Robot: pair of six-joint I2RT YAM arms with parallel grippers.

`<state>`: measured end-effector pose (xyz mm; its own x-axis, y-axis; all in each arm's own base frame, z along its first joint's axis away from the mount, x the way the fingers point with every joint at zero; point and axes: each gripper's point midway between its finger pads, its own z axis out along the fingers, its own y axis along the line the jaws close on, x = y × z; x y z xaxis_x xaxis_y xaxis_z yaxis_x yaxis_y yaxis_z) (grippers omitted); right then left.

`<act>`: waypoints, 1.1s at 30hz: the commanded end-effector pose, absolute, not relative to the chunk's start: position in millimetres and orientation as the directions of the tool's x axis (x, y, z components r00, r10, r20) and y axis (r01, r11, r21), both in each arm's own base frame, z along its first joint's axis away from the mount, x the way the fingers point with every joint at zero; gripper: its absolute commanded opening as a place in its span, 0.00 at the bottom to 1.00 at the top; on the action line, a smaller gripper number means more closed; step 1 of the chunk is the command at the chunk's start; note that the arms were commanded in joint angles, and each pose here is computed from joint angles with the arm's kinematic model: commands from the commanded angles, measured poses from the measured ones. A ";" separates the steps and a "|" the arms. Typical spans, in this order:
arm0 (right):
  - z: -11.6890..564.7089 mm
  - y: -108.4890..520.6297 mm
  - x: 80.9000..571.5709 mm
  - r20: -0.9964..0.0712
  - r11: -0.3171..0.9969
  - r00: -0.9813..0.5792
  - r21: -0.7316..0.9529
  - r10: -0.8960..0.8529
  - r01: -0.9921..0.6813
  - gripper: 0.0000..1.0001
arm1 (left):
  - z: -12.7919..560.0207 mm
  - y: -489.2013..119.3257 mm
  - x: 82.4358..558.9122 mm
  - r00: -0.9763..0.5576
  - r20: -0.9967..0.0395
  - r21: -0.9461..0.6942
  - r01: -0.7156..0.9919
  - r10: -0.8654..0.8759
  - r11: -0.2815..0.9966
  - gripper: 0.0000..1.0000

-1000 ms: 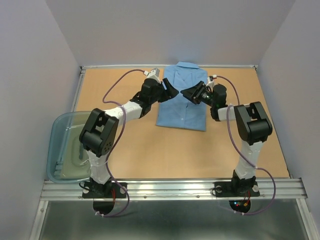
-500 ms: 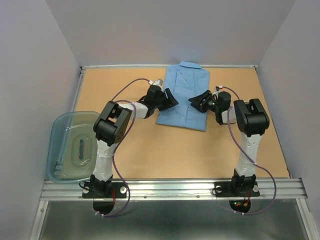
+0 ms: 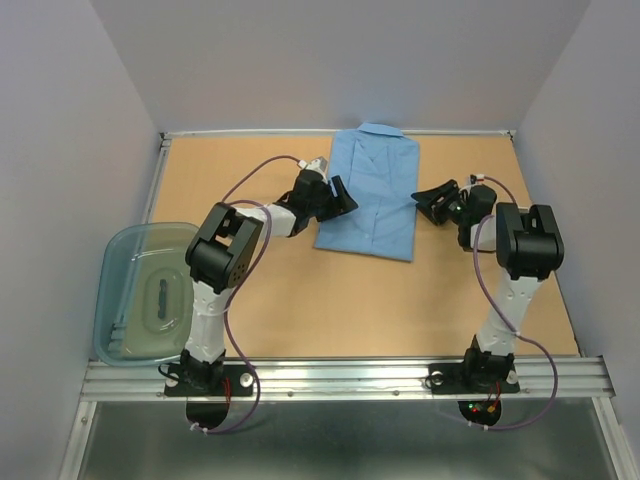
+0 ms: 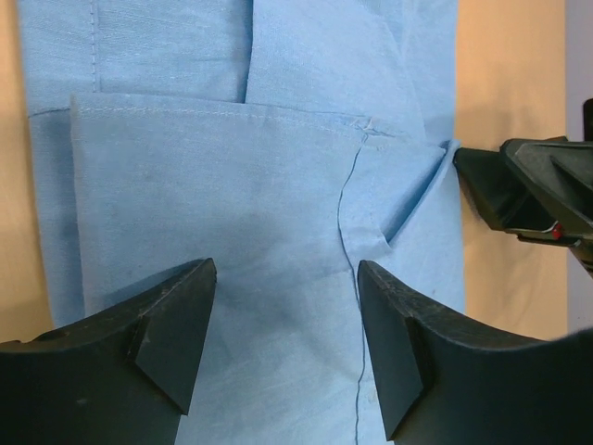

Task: Fold and stack the long sleeve shirts
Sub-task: Fold the shirt

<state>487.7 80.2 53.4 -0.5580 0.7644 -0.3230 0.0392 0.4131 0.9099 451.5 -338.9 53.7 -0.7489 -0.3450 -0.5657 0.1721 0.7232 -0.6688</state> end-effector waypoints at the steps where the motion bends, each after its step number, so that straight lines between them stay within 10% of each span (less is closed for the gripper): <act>1: 92.6 77.1 480.5 -0.408 0.459 -0.531 0.887 0.743 -0.038 0.55 | 109.3 -327.7 450.0 -0.687 -0.637 -0.647 0.232 -0.349 0.726 0.77; 33: 48.7 150.1 343.7 -0.381 0.506 -0.699 0.862 0.606 -0.031 0.55 | 70.9 -262.4 382.2 -0.700 -0.572 -0.644 0.060 -0.427 0.763 0.78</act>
